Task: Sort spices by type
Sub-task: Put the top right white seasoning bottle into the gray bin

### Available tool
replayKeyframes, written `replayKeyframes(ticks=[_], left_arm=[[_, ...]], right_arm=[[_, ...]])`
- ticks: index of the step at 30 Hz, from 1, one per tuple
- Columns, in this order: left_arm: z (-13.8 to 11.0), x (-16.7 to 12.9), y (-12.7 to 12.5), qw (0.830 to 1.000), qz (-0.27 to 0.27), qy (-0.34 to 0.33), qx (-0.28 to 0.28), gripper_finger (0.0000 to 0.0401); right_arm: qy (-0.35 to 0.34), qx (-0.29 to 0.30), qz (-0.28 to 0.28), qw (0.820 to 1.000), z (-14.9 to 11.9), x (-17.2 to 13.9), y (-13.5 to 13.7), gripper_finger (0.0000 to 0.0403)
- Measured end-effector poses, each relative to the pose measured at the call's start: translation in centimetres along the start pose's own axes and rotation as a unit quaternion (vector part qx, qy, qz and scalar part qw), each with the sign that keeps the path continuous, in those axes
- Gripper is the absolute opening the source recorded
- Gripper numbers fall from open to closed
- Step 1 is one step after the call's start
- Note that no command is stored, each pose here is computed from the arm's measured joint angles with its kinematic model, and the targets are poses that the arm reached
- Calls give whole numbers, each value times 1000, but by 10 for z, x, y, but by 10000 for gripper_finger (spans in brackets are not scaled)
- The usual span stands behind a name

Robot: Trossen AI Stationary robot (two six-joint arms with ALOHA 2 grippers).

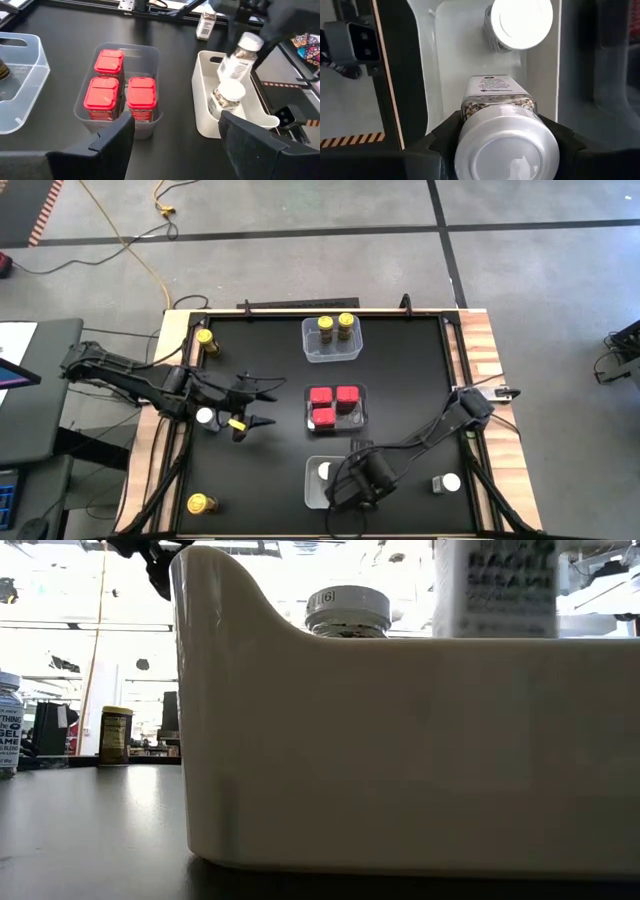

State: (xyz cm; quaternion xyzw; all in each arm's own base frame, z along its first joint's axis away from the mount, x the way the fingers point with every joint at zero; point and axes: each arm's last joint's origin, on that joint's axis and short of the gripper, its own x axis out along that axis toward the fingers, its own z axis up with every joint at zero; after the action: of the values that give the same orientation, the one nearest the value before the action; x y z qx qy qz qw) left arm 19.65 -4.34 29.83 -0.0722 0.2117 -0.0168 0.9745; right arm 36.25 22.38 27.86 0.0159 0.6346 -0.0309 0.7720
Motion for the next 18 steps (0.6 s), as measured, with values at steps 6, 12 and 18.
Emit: replayKeyframes(ticks=[6, 12, 18], left_arm=[[0, 0, -2, 1000, -5, 1, -5, 277], [-1, 0, -2, 1000, -5, 2, -11, 277], [-1, 0, -2, 1000, -4, 2, -5, 277]], right_arm=[[16, 6, -22, 1000, 7, 22, -1, 223], [25, 13, -31, 999, 15, 44, -2, 223], [2, 15, -25, 1000, 19, 43, -1, 223]])
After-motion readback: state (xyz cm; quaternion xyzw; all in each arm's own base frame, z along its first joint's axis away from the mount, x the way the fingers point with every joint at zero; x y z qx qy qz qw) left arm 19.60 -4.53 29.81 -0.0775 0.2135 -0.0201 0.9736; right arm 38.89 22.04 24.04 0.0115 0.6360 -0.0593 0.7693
